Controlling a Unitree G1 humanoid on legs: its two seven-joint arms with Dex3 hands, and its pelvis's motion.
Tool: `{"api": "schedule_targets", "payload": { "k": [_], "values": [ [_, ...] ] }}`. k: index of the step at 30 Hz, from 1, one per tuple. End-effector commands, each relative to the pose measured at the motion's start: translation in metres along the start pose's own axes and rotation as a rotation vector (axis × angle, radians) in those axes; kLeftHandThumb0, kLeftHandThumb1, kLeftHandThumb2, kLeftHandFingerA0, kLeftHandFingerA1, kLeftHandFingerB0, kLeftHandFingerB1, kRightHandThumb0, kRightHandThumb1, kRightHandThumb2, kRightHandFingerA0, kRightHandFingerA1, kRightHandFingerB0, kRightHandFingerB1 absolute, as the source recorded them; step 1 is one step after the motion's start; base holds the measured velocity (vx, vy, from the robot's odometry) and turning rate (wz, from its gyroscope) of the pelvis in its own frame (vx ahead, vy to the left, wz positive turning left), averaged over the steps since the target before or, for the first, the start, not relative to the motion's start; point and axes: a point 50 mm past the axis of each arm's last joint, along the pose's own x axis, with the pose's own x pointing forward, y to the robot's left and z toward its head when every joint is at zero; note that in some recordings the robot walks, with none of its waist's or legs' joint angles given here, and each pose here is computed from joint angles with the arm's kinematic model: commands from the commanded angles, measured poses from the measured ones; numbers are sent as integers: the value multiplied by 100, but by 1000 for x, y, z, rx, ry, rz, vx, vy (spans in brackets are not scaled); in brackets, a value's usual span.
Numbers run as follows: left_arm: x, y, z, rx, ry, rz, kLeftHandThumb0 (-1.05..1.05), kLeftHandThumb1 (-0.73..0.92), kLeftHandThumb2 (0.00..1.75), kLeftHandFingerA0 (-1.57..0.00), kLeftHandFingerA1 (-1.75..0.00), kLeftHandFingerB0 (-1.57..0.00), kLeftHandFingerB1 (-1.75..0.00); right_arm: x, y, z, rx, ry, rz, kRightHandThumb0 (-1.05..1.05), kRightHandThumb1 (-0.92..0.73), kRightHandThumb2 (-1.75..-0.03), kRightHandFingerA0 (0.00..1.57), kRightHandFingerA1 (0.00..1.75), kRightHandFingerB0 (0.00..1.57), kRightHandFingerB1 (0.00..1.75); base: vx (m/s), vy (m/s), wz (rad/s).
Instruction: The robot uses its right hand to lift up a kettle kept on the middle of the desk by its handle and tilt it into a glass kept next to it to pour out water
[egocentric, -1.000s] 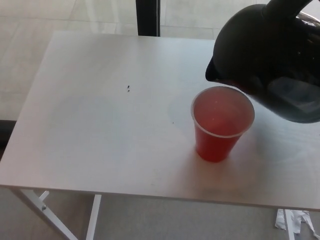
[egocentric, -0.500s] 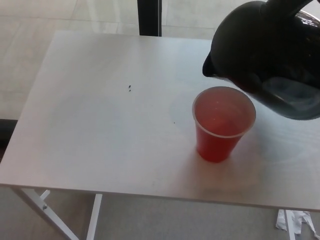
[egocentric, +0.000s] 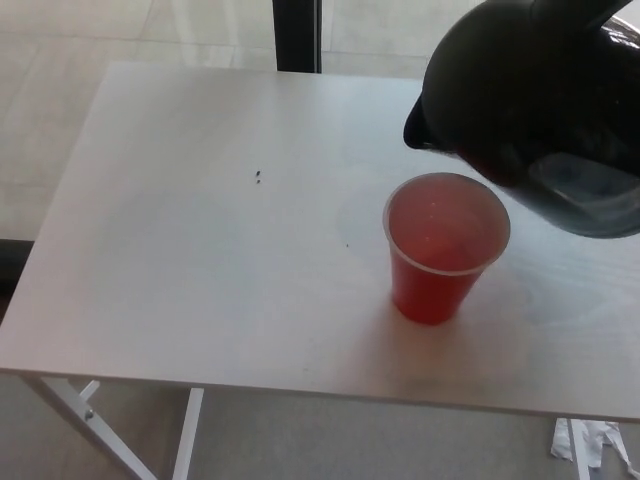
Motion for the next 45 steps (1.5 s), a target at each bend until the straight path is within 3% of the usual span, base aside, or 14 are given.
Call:
{"api": "schedule_targets", "payload": {
  "k": [1,4,5,6,12,17,27,28,34,35,40,43,44,45],
  "values": [
    [-3,8,3,8,-2,20,-105,75,86,-56,-81,-39,-129,-1,-19,6,-17,-78,-57,-18,-58,-105,90,175,72,154,0,0,0],
    [-3,9,5,-8,-3,22,-105,75,85,-57,-80,-38,-129,-1,-22,7,-11,-73,-57,-17,-56,-108,90,175,72,156,0,0,0],
    [-3,10,5,-17,-2,28,-105,75,85,-60,-80,-40,-128,-1,-23,7,-10,-66,-60,-25,-54,-114,120,140,95,124,0,0,0],
    [-3,10,4,-14,1,31,-105,75,84,-61,-80,-41,-126,-1,-25,5,-18,-78,-62,-17,-59,-104,89,175,78,129,0,0,0],
    [-3,10,5,8,-2,38,-105,76,86,-59,-79,-42,-125,0,-29,0,-41,-79,-58,-19,-71,-72,86,145,77,72,0,0,0],
    [-4,12,5,-7,-5,27,-105,74,86,-56,-80,-41,-126,-7,-29,4,-10,-100,-30,-16,-51,-114,85,175,76,155,0,0,0],
    [-4,13,4,4,-3,39,-105,76,85,-58,-79,-40,-126,-13,-28,2,-1,-122,-6,-16,-52,-118,87,175,74,155,0,0,0],
    [-4,13,4,-1,0,41,-105,75,86,-57,-79,-40,-126,-14,-28,2,-1,-122,-4,-23,-52,-115,117,139,94,123,0,0,0],
    [-3,12,5,-26,-2,47,-105,76,85,-59,-78,-40,-126,-14,-24,1,-28,-145,-16,-16,-56,-106,89,175,73,152,0,0,0],
    [-3,12,6,-21,-1,42,-105,77,85,-58,-78,-39,-127,-13,-23,-1,-41,-141,-16,-16,-66,-83,88,169,83,99,0,0,0],
    [-3,13,9,-14,-8,40,-105,77,86,-57,-79,-39,-128,-16,-20,-2,-38,-161,-7,-19,-66,-88,85,175,78,130,0,0,0],
    [-3,13,10,-10,-15,37,-105,78,85,-58,-78,-37,-126,-15,-21,-2,-59,-150,-6,-18,-72,-73,90,159,80,80,0,0,0],
    [-3,13,10,-12,-15,36,-105,78,85,-58,-78,-37,-126,-15,-20,-2,-61,-148,-7,-18,-72,-73,90,159,80,80,0,0,0],
    [-3,13,10,-15,-12,39,-105,76,86,-58,-76,-38,-123,-15,-21,1,-62,-160,-7,-15,-59,-96,85,175,70,139,0,0,0]
  ]
}}
